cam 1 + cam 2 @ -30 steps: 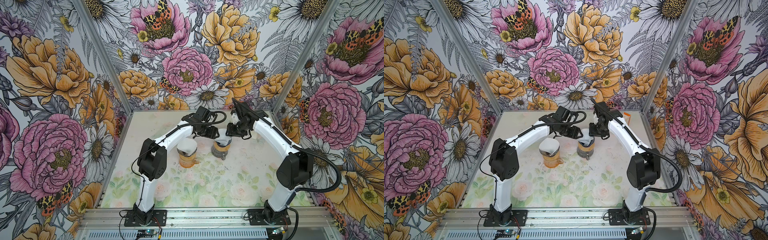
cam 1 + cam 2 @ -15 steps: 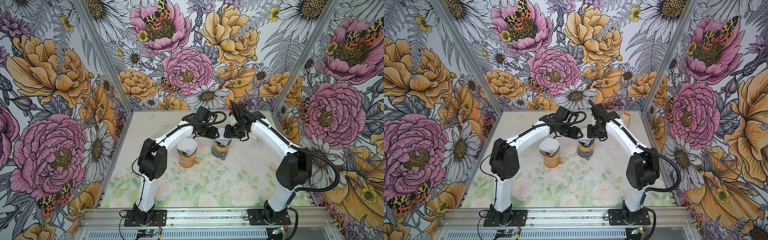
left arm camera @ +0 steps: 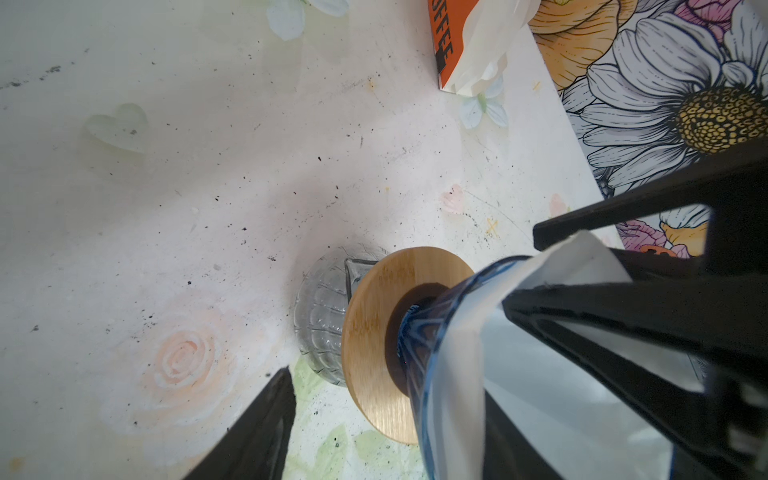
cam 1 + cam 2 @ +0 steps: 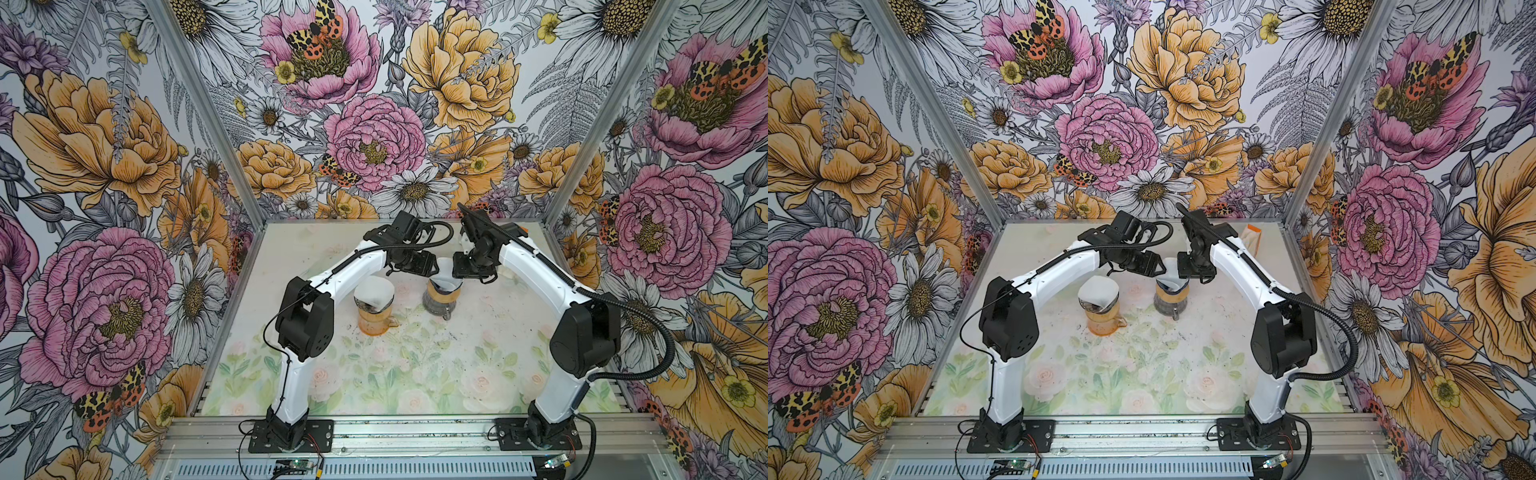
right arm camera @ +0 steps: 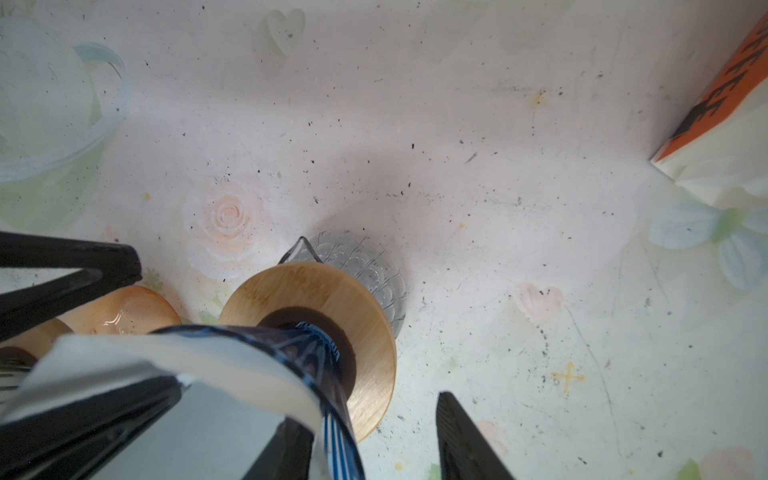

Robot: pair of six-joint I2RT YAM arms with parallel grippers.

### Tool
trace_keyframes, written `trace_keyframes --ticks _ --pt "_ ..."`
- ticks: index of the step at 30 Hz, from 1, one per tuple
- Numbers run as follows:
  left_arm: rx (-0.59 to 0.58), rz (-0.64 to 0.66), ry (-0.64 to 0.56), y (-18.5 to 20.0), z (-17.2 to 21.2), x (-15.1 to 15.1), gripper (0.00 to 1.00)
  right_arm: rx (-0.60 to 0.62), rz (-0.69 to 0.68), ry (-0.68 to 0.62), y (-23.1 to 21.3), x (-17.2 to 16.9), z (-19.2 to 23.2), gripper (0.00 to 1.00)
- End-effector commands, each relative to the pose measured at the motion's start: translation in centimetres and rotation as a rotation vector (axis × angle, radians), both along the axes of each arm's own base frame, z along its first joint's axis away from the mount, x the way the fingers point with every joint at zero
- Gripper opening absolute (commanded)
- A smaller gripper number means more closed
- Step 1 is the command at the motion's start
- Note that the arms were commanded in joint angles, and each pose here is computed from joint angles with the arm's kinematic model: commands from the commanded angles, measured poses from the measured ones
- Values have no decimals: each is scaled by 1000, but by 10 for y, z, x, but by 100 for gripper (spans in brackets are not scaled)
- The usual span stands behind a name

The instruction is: Place the coffee filter in the dripper

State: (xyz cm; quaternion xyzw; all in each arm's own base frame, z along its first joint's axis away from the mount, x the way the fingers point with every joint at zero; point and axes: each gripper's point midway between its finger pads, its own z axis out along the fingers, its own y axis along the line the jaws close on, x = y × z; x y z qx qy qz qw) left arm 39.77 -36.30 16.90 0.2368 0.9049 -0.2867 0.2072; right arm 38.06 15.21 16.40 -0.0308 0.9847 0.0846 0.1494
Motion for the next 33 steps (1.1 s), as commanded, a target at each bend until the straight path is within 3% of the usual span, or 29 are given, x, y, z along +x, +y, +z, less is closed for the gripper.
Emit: trace_keyframes --ticks 1,33 --pt "17 -6 -19 -3 -1 3 62 -28 3 -8 -3 1 0 49" --pt "40 -16 9 -2 -12 0 61 -29 12 43 1 1 -22 49"
